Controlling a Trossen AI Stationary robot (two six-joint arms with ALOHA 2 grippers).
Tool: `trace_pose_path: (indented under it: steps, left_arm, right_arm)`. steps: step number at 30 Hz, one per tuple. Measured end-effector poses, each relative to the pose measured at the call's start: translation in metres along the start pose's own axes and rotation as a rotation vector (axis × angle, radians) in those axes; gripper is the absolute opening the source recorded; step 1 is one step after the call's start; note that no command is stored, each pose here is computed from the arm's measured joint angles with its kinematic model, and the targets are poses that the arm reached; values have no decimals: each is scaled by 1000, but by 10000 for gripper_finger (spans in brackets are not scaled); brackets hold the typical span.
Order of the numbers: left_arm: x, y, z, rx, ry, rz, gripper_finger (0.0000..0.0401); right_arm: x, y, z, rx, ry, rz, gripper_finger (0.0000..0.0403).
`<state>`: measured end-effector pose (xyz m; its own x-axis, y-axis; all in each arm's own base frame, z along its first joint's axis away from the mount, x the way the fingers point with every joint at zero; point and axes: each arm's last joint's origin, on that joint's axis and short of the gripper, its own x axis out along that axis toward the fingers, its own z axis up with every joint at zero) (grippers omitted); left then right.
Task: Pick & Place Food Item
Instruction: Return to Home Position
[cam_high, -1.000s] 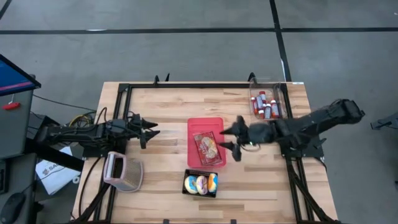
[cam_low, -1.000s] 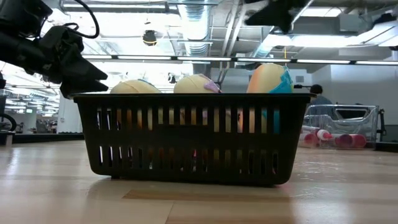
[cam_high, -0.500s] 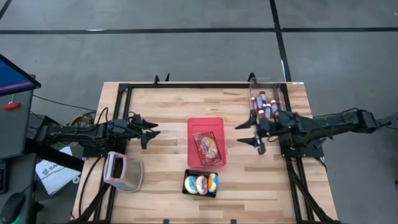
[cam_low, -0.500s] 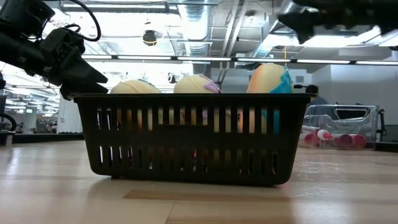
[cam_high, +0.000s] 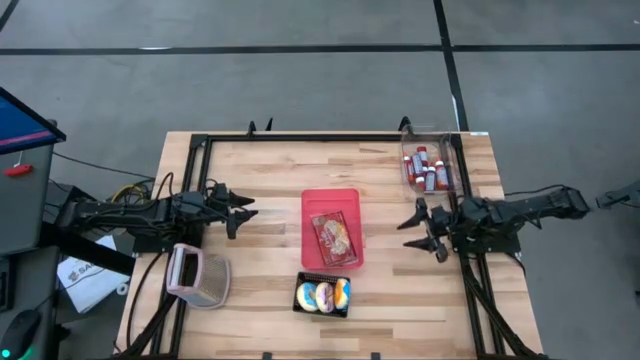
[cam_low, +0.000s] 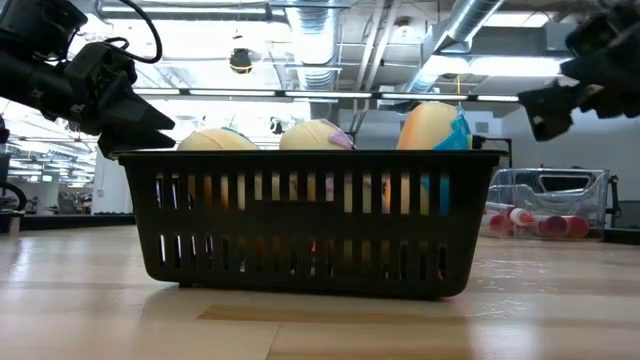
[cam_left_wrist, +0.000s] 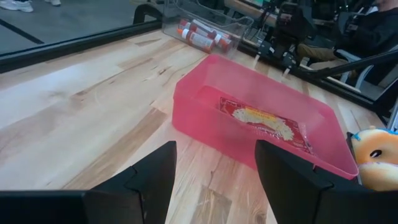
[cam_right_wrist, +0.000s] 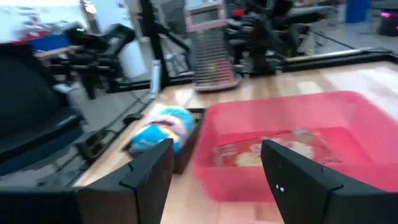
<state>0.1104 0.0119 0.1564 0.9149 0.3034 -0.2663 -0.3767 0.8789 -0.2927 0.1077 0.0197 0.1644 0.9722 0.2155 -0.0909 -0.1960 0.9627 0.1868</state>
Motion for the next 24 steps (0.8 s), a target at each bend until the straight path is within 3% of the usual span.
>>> trace_pose_path:
  steps: [3, 13, 24]
  left_arm:
    - [0, 0, 0, 0, -1, -1, 216]
    - [0, -1, 2, -5, -15, -7, 216]
    - [0, -1, 2, -5, -15, -7, 216]
  right_arm:
    - [-4, 2, -8, -2, 16, 25, 235]
    - [-9, -11, -1, -38, -66, -140, 235]
    - [-7, -8, -3, 31, -47, -105, 235]
